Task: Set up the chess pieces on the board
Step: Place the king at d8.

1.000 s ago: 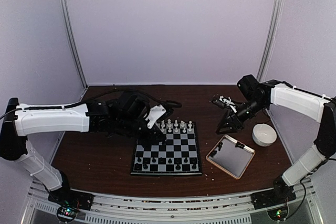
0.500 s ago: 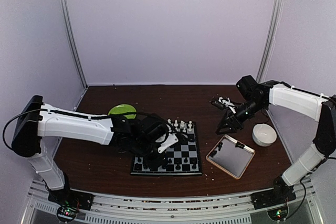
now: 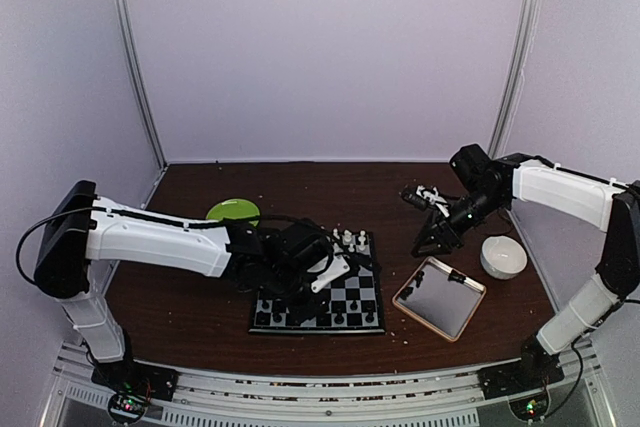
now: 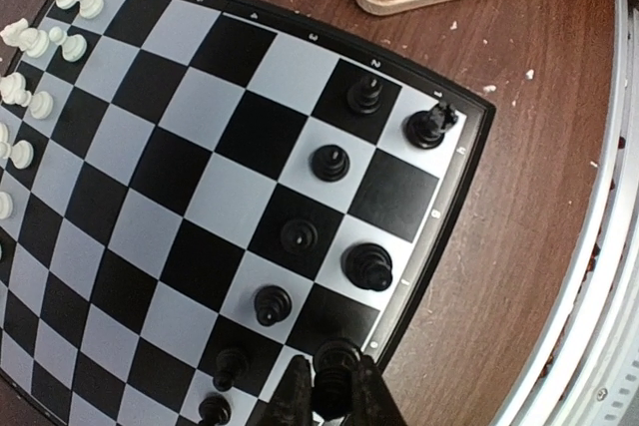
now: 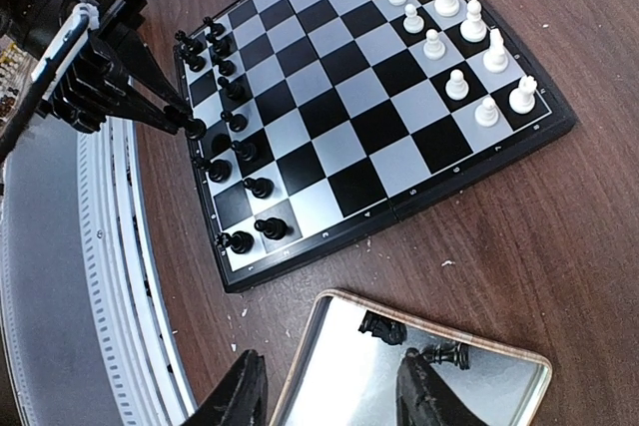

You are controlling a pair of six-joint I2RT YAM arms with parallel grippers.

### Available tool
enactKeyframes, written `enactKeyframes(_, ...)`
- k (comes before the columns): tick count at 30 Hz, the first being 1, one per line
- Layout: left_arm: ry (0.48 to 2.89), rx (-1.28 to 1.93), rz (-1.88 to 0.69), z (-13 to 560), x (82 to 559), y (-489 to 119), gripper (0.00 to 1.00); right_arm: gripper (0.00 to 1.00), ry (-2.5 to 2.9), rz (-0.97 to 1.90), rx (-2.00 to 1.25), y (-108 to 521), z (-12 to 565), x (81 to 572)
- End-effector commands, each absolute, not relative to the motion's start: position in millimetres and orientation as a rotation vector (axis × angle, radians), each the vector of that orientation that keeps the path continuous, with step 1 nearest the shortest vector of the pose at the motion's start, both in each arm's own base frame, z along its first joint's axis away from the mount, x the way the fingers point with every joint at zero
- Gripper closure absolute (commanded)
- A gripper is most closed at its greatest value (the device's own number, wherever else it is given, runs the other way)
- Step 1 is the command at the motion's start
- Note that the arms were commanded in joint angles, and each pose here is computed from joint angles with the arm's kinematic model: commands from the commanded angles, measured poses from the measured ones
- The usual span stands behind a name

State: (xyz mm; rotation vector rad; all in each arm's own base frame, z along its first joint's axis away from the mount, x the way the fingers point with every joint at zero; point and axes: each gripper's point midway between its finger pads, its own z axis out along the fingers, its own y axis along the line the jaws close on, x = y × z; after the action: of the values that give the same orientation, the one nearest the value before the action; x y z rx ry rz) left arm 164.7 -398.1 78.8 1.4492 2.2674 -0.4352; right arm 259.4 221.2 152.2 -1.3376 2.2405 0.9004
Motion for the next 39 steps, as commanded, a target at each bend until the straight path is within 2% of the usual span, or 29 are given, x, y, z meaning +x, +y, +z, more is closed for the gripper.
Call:
enactKeyframes(1,2.23,1.443,-0.463,83,169,-415,0.9,0.55,2.261,0.922,-1.352,220,146,254)
enactKeyframes(28,2.259,1.443,-0.422,68,172,-415,0.88,0.55,2.269,0.938,-1.36,221,143,253)
enactKeyframes(39,2.268,1.443,-0.414,67,172,-413,0.77,0.55,2.273,0.941,-1.362,221,143,253)
